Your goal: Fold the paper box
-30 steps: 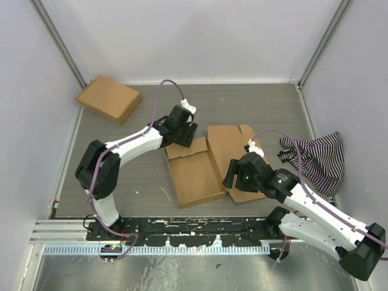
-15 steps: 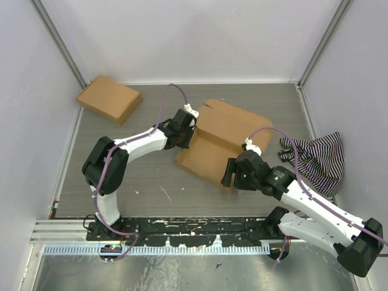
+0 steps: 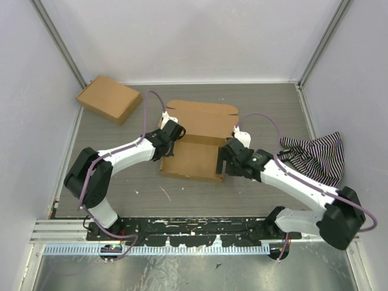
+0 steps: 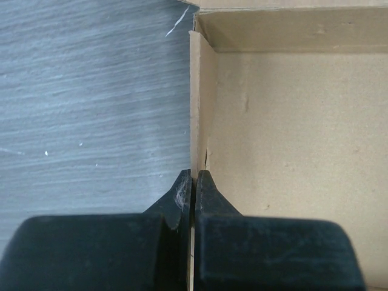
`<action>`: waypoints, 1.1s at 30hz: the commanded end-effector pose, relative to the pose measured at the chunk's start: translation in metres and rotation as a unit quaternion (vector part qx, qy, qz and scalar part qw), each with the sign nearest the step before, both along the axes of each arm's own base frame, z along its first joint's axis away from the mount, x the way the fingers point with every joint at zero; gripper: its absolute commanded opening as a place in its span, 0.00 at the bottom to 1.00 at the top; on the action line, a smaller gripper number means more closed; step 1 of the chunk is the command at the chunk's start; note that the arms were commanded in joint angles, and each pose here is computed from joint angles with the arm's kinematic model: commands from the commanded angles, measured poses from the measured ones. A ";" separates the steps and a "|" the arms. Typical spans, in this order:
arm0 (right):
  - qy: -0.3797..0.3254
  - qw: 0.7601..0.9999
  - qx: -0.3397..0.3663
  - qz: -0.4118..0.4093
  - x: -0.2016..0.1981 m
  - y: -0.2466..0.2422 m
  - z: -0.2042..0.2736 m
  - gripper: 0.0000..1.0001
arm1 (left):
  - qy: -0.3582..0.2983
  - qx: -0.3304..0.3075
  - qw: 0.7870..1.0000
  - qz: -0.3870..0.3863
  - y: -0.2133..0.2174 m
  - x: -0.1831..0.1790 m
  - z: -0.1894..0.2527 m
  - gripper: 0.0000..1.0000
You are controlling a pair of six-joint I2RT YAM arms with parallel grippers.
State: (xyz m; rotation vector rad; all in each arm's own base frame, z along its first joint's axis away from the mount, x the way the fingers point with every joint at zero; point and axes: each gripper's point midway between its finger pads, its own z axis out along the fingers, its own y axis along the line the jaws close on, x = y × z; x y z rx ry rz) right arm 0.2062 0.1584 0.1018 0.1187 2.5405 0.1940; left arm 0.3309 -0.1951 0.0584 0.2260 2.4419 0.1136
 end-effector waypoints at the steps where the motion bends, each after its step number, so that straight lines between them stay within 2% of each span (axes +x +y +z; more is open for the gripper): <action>1: -0.056 0.998 -0.016 0.011 0.047 0.024 0.013 0.87 | -0.012 -0.012 0.999 0.041 0.009 -0.012 0.008 0.00; 5: -0.037 0.998 -0.040 0.017 0.066 0.037 -0.007 0.79 | -0.009 -0.012 0.998 0.067 0.016 -0.019 0.005 0.00; 8: -0.026 0.998 -0.053 0.015 0.077 0.042 -0.022 0.62 | -0.012 -0.017 0.997 0.077 0.018 -0.022 0.005 0.00; 10: -0.019 0.998 -0.055 0.012 0.083 0.043 -0.031 0.46 | -0.016 -0.020 0.996 0.081 0.019 -0.022 0.004 0.00; 13: -0.010 0.998 -0.062 0.007 0.091 0.040 -0.042 0.08 | -0.018 -0.016 0.997 0.079 0.019 -0.021 0.002 0.00; 14: -0.008 0.998 -0.066 0.005 0.093 0.038 -0.044 0.02 | -0.018 -0.013 0.997 0.078 0.019 -0.020 0.002 0.03; 18: -0.006 0.997 -0.077 0.005 0.093 0.034 -0.049 0.01 | -0.009 0.001 0.997 0.071 0.016 -0.015 0.001 0.23; 22: -0.005 0.996 -0.084 0.006 0.089 0.029 -0.049 0.01 | -0.009 0.013 0.997 0.073 0.014 -0.007 -0.001 0.39; 23: -0.005 0.996 -0.086 0.006 0.088 0.027 -0.049 0.01 | -0.009 0.013 0.997 0.074 0.013 -0.004 -0.001 0.40; 30: -0.007 0.996 -0.094 0.002 0.082 0.018 -0.050 0.01 | -0.011 0.027 0.996 0.088 0.015 0.014 -0.008 0.39; 32: -0.007 0.996 -0.092 0.001 0.082 0.018 -0.049 0.01 | -0.010 0.043 0.995 0.094 0.018 0.018 -0.013 0.31; 33: -0.007 0.996 -0.092 0.001 0.081 0.017 -0.049 0.01 | -0.012 0.055 0.993 0.100 0.021 0.020 -0.014 0.23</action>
